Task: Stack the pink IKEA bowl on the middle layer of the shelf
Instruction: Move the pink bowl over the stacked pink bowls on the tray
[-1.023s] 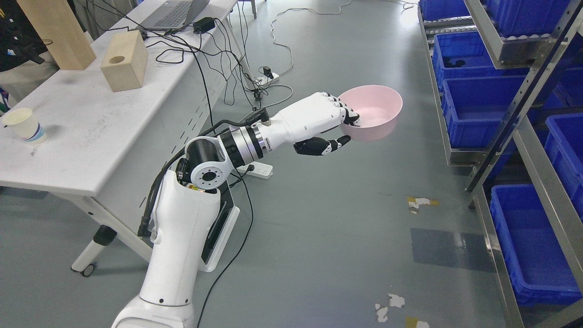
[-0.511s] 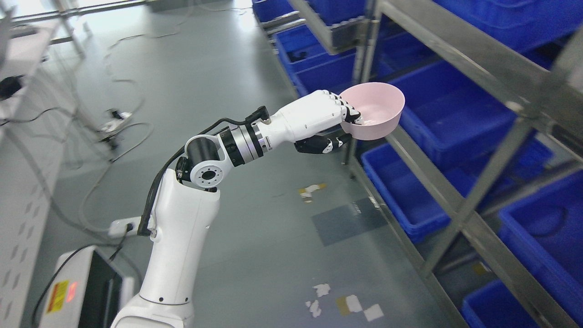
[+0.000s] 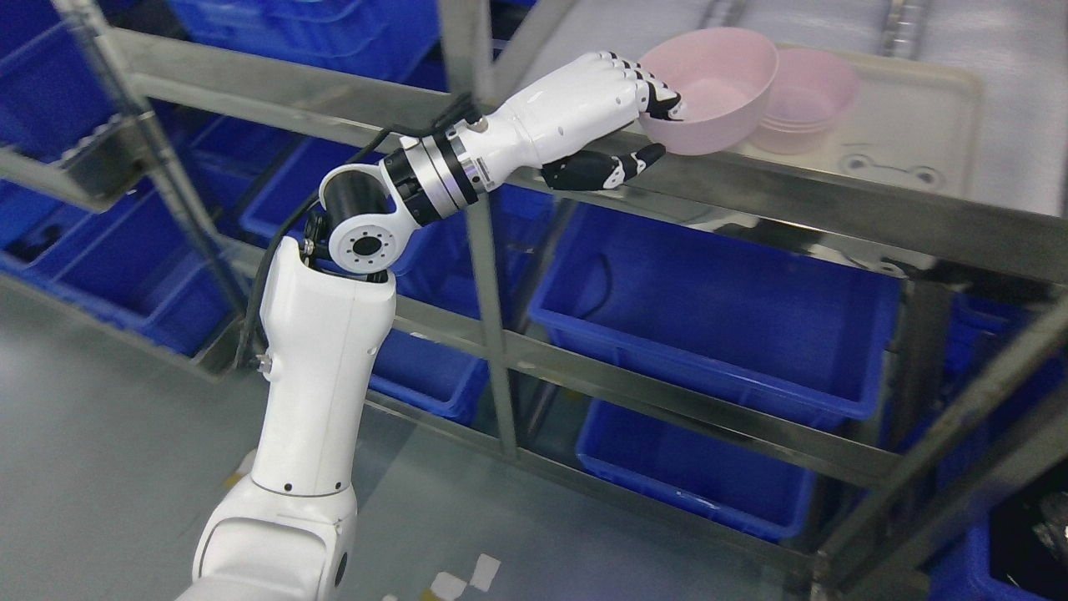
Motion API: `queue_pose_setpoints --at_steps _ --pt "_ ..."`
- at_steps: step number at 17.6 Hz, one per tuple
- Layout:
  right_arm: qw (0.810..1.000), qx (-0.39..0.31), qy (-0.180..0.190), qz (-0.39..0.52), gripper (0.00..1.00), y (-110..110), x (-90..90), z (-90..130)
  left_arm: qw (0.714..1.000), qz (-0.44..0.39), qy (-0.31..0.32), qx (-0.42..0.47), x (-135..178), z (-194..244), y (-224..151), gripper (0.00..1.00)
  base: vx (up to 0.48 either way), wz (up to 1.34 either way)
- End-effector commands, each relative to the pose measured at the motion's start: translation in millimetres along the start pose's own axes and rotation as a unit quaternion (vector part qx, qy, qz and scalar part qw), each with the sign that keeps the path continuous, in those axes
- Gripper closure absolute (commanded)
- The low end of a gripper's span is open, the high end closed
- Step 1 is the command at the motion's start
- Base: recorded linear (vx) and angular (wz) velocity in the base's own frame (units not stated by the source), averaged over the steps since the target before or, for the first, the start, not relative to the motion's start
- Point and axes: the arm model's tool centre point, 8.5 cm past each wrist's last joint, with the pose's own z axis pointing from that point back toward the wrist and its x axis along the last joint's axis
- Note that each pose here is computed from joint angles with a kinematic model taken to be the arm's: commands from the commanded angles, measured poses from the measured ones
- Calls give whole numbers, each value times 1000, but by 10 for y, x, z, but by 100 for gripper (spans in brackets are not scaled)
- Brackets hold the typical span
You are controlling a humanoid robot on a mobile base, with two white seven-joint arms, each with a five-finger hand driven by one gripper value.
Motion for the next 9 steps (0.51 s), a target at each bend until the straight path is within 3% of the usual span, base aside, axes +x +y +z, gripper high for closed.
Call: queue_pose_setpoints --at_steps 1,4,9 --pt "1000 -6 4 1 0 -97 -95 3 997 -42 58 12 -259 222 621 92 84 -1232" --pt "1000 -6 4 1 0 -97 -95 3 984 -88 153 -34 -636 792 813 92 98 -925" --pt "1000 -6 4 1 0 -97 -95 3 978 -93 175 -66 -754 923 844 92 112 -318"
